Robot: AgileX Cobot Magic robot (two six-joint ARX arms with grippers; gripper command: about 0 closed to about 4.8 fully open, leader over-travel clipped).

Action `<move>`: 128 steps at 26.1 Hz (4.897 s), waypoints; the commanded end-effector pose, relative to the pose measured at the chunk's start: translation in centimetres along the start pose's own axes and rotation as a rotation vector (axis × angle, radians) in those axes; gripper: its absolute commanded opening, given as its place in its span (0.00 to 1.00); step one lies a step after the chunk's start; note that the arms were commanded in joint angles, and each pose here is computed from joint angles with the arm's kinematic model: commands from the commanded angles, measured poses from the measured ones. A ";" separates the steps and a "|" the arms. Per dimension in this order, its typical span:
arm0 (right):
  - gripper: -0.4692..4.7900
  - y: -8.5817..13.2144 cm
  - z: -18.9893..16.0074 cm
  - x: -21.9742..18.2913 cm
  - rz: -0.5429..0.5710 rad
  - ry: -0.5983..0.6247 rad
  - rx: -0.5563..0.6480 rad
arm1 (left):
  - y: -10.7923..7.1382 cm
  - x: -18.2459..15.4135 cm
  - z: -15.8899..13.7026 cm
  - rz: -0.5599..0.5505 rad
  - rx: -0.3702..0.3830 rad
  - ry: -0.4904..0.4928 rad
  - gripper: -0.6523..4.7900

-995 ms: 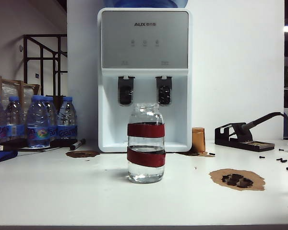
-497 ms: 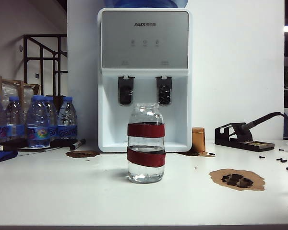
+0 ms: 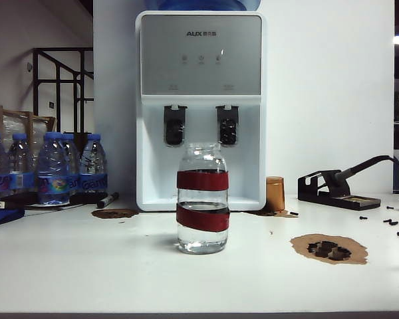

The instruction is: Pick up the water bottle with two loops of red belts, then reach the front water dispenser and gently press the gray-black baffle horizontally to get a little water.

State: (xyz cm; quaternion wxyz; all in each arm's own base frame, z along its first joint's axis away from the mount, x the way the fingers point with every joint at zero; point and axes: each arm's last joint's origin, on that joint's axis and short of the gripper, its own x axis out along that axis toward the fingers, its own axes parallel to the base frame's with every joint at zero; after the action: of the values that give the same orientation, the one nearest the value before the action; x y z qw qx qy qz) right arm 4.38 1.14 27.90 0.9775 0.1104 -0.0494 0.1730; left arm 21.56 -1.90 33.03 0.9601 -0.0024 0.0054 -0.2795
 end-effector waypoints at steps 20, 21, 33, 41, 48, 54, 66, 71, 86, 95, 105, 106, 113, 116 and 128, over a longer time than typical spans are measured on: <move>0.08 2.7 5.1 -4.6 0.071 0.360 0.045 | 1.0 4.3 -13.8 -0.515 0.183 0.282 0.11; 0.08 2.7 5.2 -4.6 0.069 0.366 0.047 | 1.0 4.3 -13.9 -0.521 0.213 0.279 0.11; 0.08 2.6 5.1 -4.1 0.057 0.459 0.061 | 2.2 6.6 -20.0 -0.594 0.213 0.310 1.00; 0.09 2.5 5.1 -4.0 0.059 0.463 0.043 | 1.8 6.8 -22.2 -0.773 0.097 0.240 1.00; 0.08 2.5 5.1 -3.9 0.061 0.464 0.035 | -0.9 8.3 -22.1 -0.849 0.163 0.219 1.00; 0.08 2.5 5.2 -3.8 0.059 0.457 0.019 | -4.7 10.3 -21.4 -0.840 0.333 0.184 1.00; 0.09 2.5 5.2 -3.7 0.049 0.460 0.009 | -5.6 14.2 -22.3 -0.697 0.315 0.248 1.00; 0.09 2.4 5.2 -3.7 0.036 0.459 -0.001 | -5.3 15.2 -22.6 -0.703 0.294 0.250 1.00; 0.09 2.4 5.2 -3.7 0.036 0.459 0.000 | -7.4 15.5 -22.4 -0.758 0.297 0.234 1.00; 0.09 2.4 5.2 -3.7 0.036 0.459 -0.001 | -9.0 16.3 -22.6 -0.737 0.336 0.231 1.00; 0.09 2.4 5.2 -3.7 0.036 0.457 -0.003 | -9.3 17.4 -21.7 -0.456 0.238 0.209 0.11; 0.09 2.4 5.2 -3.7 0.036 0.457 -0.003 | -9.2 17.5 -21.4 -0.392 0.208 0.198 0.11; 0.09 2.4 5.4 -3.6 0.040 0.437 -0.009 | -9.0 18.1 -20.2 -0.029 0.101 0.122 0.11; 0.08 2.4 5.4 -3.6 0.040 0.437 -0.009 | -8.8 18.9 -19.7 0.030 0.103 0.149 0.11; 0.08 2.5 5.4 -3.6 0.047 0.438 -0.008 | -8.1 22.5 -16.4 0.123 0.078 0.156 0.11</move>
State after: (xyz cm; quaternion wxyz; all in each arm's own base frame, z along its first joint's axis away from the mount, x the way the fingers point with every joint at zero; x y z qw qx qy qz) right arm -0.20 0.94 32.91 0.9603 0.0677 0.1679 0.2123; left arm 35.66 -21.00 15.99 0.9677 0.0632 0.0845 -0.2291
